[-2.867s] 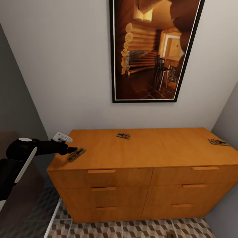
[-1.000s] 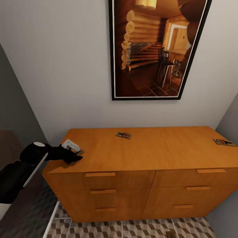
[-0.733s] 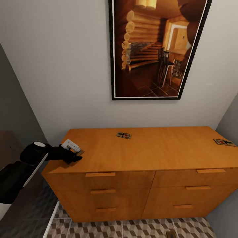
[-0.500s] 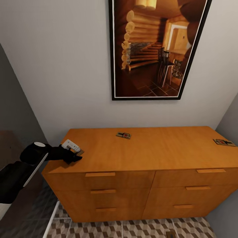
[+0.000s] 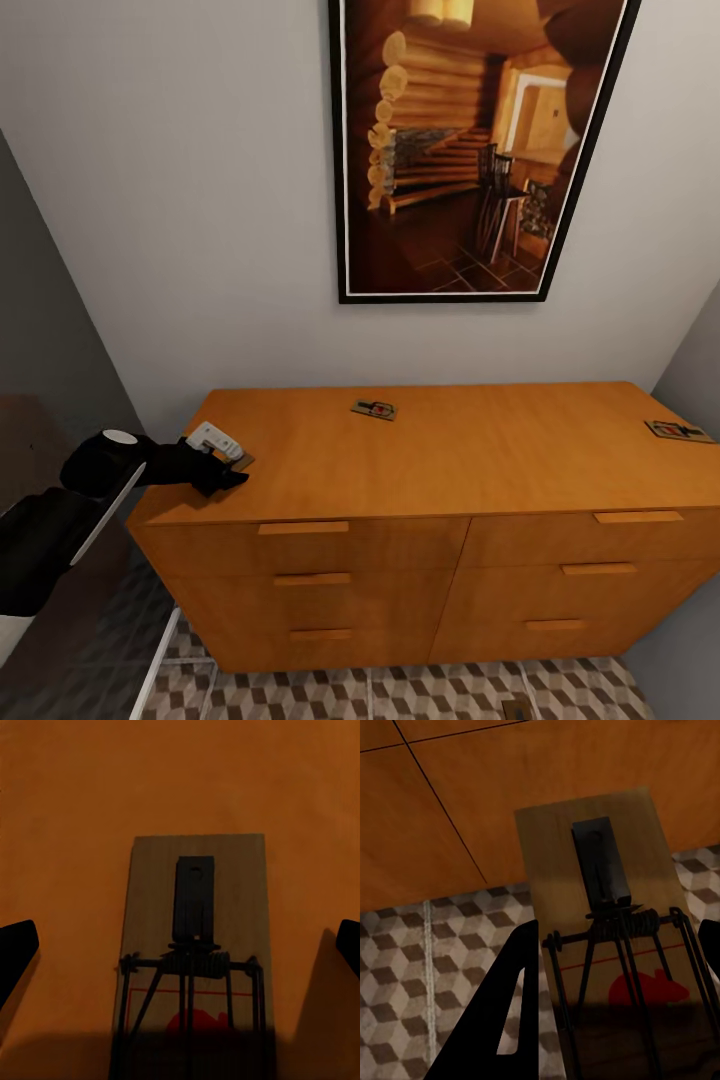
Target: Take the four mousetraps from the cabinet in the bathroom and place them on the bathroom floor. Make sure all four end up on the same floor surface, and ensure that at least two of them are either under or directly next to the same bathroom sink.
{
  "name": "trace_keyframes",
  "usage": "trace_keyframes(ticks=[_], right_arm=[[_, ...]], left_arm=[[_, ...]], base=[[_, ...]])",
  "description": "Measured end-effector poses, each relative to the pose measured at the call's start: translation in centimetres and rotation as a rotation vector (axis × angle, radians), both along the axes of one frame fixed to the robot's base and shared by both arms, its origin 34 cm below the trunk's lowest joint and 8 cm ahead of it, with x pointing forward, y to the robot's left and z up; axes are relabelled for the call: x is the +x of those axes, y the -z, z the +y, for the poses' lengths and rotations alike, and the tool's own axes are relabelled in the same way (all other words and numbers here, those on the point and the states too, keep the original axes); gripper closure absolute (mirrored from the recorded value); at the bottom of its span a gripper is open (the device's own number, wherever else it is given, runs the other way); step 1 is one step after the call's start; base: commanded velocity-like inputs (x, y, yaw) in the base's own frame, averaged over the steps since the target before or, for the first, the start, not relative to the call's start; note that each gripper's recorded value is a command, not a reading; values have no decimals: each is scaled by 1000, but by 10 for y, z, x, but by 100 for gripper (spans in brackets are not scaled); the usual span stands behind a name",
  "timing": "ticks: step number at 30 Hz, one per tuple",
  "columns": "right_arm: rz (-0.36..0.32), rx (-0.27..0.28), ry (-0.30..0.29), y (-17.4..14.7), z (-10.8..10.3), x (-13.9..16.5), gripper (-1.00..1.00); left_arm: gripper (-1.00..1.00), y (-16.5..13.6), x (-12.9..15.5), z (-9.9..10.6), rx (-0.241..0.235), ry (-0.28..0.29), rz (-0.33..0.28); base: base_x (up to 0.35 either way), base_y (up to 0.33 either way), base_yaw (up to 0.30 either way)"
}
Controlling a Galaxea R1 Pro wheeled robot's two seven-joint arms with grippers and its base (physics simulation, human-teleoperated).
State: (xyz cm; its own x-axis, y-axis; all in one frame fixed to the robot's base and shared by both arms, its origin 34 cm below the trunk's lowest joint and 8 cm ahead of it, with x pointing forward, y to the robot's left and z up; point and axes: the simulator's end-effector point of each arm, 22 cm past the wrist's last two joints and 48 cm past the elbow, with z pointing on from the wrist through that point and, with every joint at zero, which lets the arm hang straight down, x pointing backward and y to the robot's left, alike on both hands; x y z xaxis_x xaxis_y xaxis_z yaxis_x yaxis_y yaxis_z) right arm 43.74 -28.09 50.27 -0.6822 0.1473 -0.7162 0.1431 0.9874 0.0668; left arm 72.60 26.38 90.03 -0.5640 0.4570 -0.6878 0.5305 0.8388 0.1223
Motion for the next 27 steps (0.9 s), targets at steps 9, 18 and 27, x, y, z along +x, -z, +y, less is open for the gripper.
trace_keyframes(ticks=[9,18,27], right_arm=[[0,0,0,0,0,0,100],[0,0,-1,0,0,0,100],[0,0,0,0,0,0,100]], left_arm=[[100,0,0,0,0,-2,0],[100,0,1,1,4,-3,-3],[100,0,1,2,-7,-10,4]], base=[[0,0,0],[0,0,0],[0,0,0]])
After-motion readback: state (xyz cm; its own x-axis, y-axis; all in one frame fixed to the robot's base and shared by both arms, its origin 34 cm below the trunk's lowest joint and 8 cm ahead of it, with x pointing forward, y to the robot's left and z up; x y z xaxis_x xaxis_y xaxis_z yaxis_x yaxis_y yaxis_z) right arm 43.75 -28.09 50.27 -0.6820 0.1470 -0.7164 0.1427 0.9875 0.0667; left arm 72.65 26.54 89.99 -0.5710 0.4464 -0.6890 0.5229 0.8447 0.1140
